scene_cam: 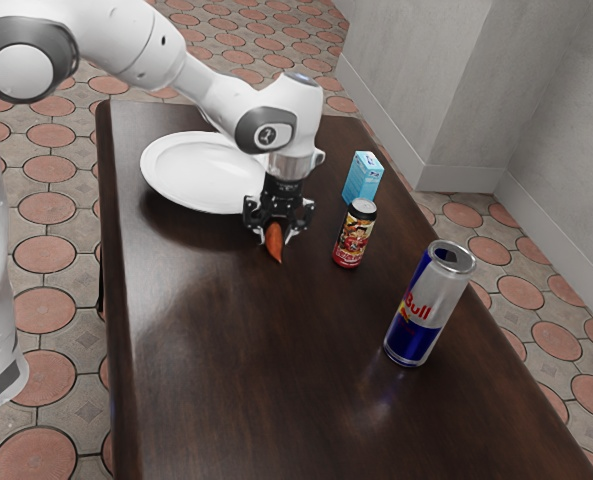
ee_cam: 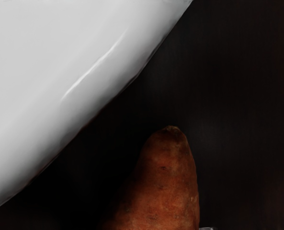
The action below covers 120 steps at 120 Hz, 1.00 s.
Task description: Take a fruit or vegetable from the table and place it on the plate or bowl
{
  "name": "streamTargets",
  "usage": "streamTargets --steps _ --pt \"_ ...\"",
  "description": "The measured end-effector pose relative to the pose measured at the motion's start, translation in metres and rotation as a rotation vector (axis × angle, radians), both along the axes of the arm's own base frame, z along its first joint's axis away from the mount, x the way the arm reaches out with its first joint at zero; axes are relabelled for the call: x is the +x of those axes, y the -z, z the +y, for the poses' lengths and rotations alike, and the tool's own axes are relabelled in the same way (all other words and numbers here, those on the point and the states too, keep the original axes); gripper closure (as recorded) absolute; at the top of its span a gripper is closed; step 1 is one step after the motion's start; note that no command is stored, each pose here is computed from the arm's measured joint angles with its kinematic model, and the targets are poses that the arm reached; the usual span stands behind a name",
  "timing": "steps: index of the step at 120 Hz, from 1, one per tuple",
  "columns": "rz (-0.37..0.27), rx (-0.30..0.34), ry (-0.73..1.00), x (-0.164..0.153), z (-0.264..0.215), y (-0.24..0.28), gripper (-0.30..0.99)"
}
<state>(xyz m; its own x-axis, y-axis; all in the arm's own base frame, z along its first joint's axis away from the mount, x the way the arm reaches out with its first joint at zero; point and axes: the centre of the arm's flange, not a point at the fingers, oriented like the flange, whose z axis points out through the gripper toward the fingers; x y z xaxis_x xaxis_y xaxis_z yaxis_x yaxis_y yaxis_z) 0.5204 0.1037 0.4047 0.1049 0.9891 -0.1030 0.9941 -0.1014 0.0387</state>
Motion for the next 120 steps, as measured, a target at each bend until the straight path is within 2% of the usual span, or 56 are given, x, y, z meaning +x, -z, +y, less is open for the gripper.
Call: streamTargets --steps 7,16,33,40,50,68,86,96,106,111,120 --pt "-0.004 0.001 0.002 0.000 0.000 -0.002 0.49" --pt "-0.027 0.009 0.008 0.000 -0.001 -0.015 0.52" --pt "-0.141 0.075 0.068 0.008 -0.013 -0.085 0.53" --pt "-0.163 0.093 0.063 0.002 -0.005 -0.108 0.52" --pt "-0.156 0.103 -0.010 -0.018 0.038 -0.125 0.52" --pt "-0.103 0.092 -0.130 -0.065 0.098 -0.127 0.54" --pt "-0.060 0.075 -0.198 -0.095 0.129 -0.127 0.52" --pt "-0.052 0.059 -0.206 -0.101 0.134 -0.126 0.30" --pt "-0.057 0.050 -0.206 -0.103 0.136 -0.130 0.16" --pt "-0.104 0.047 -0.189 -0.084 0.110 -0.153 0.12" --pt "-0.191 0.056 -0.111 -0.032 0.003 -0.233 0.07"
